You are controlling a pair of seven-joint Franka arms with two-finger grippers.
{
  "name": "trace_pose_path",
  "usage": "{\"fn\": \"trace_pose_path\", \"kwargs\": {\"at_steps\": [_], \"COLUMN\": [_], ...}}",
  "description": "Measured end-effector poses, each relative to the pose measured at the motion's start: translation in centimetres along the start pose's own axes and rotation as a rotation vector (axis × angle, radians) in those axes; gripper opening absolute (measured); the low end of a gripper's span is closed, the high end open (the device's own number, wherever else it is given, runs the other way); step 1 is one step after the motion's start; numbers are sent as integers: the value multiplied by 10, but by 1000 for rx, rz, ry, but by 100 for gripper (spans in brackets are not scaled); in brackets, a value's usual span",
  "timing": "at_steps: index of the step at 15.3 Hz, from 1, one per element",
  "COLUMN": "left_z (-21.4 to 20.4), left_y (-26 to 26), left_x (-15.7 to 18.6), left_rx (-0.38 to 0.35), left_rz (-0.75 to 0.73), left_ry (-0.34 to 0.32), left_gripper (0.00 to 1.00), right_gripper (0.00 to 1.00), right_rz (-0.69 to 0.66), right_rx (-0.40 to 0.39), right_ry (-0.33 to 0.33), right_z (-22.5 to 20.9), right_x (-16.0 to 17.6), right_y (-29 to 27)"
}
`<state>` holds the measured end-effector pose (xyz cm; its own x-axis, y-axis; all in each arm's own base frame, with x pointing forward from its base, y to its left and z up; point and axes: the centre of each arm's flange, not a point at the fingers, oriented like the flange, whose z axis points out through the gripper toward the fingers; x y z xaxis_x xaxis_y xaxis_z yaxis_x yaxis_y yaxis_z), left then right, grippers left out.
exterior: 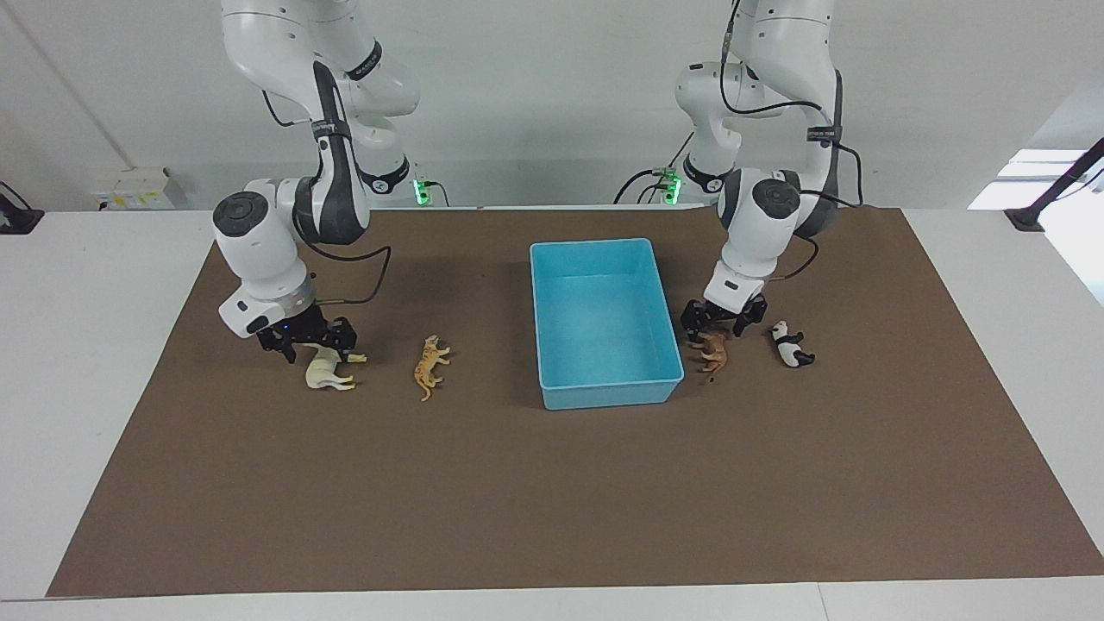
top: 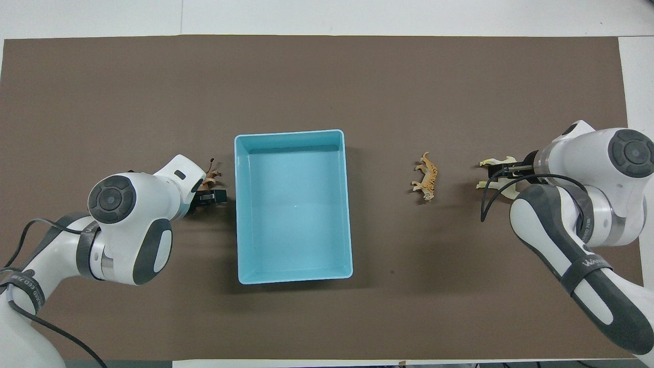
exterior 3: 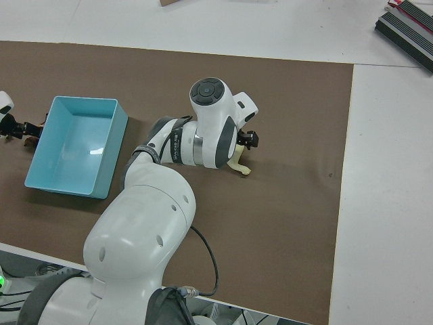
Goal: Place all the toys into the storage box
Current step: 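Grasp the brown horse with the left gripper while the right gripper grasps the cream horse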
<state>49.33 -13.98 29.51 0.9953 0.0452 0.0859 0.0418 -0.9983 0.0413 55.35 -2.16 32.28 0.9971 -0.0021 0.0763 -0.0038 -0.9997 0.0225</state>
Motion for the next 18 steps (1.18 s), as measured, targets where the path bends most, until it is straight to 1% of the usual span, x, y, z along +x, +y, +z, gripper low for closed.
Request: {"fn": "trace_pose_path", "kwargs": {"at_steps": [2, 6, 7, 9, 10, 12, 13, 15, 17, 18], "left_z": [7, 10, 10, 7, 7, 7, 7, -2, -32, -58], "left_y": [0, 4, 4, 3, 3, 3, 3, 4, 2, 0], "left_x": [0, -1, -1, 0, 0, 1, 2, 11, 37, 56], "left_rx": [-1, -2, -2, -3, -3, -3, -4, -4, 3, 7], "left_rz": [0, 7, 7, 5, 5, 5, 4, -1, -21, -34], "left_ry": [-1, -3, -3, 3, 3, 3, 5, 6, -15, -28], "left_gripper": [100, 100, 92, 71, 66, 66, 66, 66, 66, 66], "right_gripper": [100, 100, 100, 100, 99, 97, 92, 70, 49, 43], "right_rz": [-1, -15, -22, -44, -50, -58, -59, -58, -59, -60], "right_rx": [1, 2, 3, 4, 4, 5, 5, 5, 5, 5], "right_ry": [3, -17, -17, -3, 1, 1, 4, 4, 11, 11], "right_z": [2, 14, 18, 24, 27, 33, 36, 39, 37, 37], "right_x": [0, -3, -4, -5, -6, -7, -8, -8, -7, -7], "right_y": [0, 2, 2, 2, 2, 3, 5, 10, 10, 10]}}
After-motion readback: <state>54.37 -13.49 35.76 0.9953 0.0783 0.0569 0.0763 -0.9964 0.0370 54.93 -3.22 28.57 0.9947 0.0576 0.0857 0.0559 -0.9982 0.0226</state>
